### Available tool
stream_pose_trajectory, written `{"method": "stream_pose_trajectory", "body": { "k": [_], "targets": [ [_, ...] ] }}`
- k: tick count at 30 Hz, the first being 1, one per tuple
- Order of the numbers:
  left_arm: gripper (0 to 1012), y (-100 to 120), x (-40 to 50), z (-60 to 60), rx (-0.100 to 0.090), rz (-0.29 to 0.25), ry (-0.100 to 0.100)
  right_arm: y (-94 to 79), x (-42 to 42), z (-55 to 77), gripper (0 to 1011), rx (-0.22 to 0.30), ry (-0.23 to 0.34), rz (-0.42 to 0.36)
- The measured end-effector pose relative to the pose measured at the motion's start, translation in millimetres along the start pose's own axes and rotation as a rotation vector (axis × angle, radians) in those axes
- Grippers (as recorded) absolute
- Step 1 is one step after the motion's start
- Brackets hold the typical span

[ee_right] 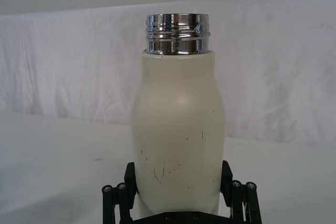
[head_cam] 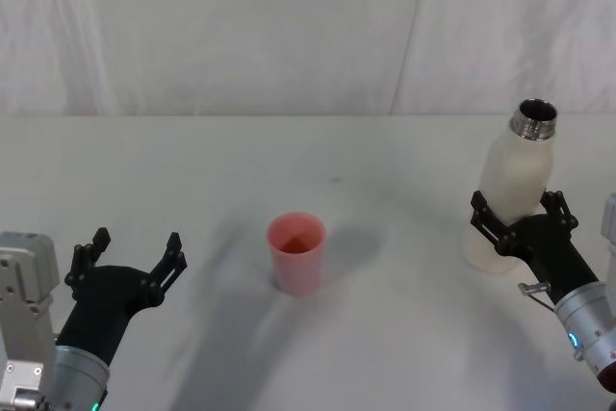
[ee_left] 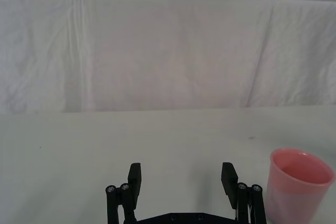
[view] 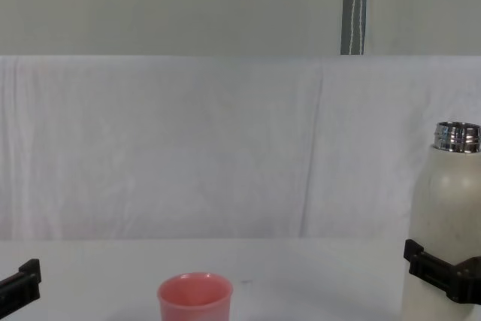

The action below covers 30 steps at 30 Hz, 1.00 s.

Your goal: Grasp the thermos with one hand and pour water into the cup lid.

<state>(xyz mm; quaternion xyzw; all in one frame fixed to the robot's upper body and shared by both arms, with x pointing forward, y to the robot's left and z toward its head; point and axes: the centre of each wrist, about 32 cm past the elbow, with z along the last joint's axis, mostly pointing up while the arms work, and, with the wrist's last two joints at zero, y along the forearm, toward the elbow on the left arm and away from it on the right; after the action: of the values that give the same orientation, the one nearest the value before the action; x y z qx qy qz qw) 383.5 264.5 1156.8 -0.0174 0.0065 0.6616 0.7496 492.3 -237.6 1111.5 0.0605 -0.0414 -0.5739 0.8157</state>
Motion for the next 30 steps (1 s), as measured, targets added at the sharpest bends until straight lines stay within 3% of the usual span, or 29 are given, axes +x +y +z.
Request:
{"method": "stream_pose_trajectory", "body": {
  "k": [21,30],
  "targets": [
    [1001,0.0,0.0,0.0,0.000,0.000,0.000,-1.3,0.5,-1.4,949,0.001,0.001,0.000],
    [1001,0.0,0.0,0.0,0.000,0.000,0.000,-1.2,0.4,-1.3,1001,0.000,0.001,-0.001]
  ]
}}
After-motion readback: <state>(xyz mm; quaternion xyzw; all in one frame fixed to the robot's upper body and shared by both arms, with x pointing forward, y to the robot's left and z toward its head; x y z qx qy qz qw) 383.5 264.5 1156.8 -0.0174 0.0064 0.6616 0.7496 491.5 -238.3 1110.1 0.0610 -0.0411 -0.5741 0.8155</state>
